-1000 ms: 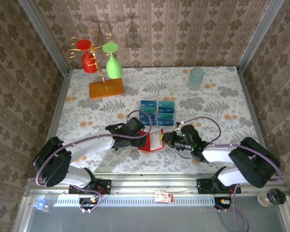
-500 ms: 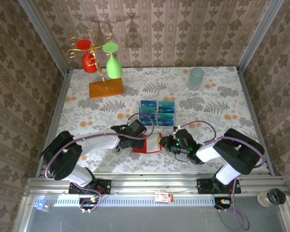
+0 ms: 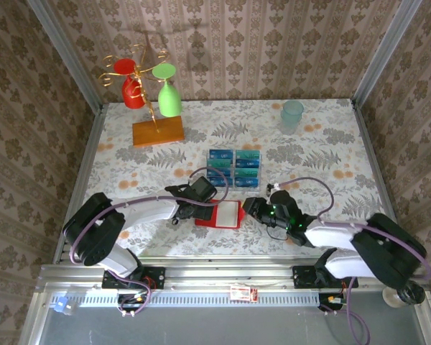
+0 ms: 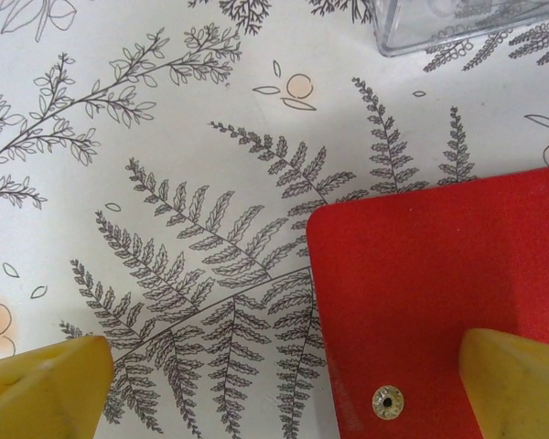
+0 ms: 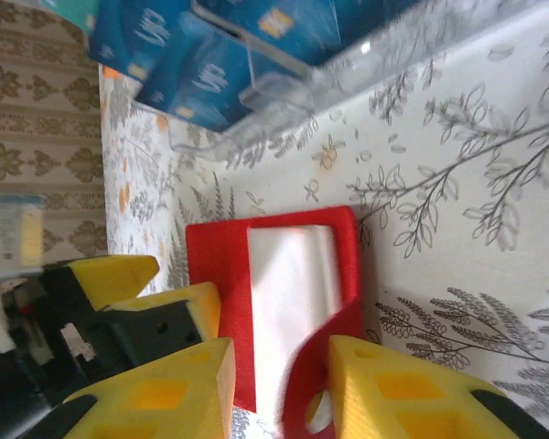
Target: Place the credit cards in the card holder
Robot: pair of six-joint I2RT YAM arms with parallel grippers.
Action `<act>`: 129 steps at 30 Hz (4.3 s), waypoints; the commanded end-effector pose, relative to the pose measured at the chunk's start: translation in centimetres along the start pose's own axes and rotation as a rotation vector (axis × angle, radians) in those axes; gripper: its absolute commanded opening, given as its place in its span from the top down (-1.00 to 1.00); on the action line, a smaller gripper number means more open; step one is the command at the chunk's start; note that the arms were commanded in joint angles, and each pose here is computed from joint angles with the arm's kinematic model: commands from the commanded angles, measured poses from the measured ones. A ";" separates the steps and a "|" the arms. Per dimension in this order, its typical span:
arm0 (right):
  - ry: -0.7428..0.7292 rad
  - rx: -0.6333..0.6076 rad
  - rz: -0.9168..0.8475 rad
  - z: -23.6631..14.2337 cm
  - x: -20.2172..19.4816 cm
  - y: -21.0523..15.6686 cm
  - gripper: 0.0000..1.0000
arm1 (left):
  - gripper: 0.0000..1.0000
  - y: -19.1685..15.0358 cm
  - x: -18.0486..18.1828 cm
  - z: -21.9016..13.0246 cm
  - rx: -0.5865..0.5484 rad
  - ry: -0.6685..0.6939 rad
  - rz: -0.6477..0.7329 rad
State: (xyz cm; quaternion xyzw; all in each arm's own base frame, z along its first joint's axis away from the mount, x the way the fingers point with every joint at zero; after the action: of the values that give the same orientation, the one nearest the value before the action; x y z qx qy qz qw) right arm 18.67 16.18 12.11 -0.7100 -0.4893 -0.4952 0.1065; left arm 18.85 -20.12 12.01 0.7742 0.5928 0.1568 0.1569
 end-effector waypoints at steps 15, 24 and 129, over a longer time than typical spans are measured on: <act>-0.072 0.153 -0.247 2.1 5.2 0.2 0.78 | -0.96 -0.4 0.7 -0.9 -0.031 -0.011 -0.026; -0.196 0.112 -0.215 3.4 0.7 0.4 0.86 | -0.96 -0.2 1.0 -1.1 -0.039 -0.007 -0.023; -0.258 0.159 -0.285 3.1 1.2 1.0 0.99 | -1.00 -3.7 -3.2 -0.8 -0.198 -0.362 -0.139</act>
State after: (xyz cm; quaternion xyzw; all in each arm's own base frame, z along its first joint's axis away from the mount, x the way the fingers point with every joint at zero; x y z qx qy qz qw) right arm 21.22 17.90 11.06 -0.7024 -0.6019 -0.3790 0.0265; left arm 14.86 -22.62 11.38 0.7177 0.5957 0.0446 0.3579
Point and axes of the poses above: each hand's point on the last joint's axis, 136 mm out from that joint toward the fingers, its own z axis out along the fingers, its own x axis along the line the jaws close on, y = z × x, the point moved 10 cm from there along -z, back along the fingers, and after that the axes turned 3 degrees about -z, right-handed, at the moved point
